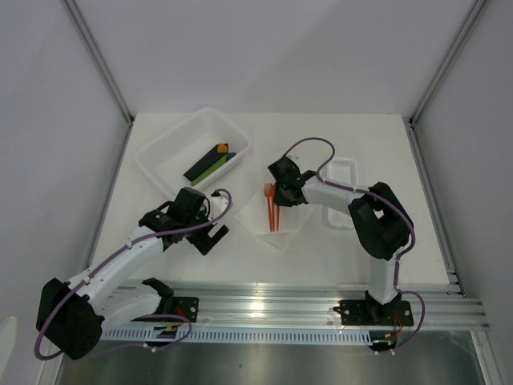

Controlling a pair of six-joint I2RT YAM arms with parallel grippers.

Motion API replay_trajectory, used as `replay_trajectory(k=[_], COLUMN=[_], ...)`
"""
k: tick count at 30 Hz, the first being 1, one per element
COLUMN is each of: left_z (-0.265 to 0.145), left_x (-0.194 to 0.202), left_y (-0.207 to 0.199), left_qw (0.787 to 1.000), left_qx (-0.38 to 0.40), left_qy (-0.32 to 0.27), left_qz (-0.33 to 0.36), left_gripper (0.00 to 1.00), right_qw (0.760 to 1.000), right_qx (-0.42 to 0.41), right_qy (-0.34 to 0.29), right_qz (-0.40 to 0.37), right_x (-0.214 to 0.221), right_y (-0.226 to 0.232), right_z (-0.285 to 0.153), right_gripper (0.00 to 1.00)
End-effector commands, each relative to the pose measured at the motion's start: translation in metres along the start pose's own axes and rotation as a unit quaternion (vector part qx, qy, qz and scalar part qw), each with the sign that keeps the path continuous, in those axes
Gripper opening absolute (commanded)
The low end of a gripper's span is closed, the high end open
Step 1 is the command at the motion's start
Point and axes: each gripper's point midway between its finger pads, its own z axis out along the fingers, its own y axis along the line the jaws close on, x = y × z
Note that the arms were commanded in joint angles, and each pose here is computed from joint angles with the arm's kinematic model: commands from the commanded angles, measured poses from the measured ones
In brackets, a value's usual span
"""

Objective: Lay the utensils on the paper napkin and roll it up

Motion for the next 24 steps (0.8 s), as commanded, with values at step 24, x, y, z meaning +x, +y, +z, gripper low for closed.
replay_trajectory(k=[24], left_z=[-0.0017], left_x=[-0.0074], left_y=[0.0009], left_qw=[1.0], left_qx=[-0.006], left_qy=[-0.018], left_qz=[-0.003], left_gripper=[1.0], right_qw=[1.0], right_qx=[-0.009], right_qy=[0.011], right_qz=[0.014], right_x=[0.0041], right_y=[0.0013], right_z=[0.0172], right_gripper=[0.17])
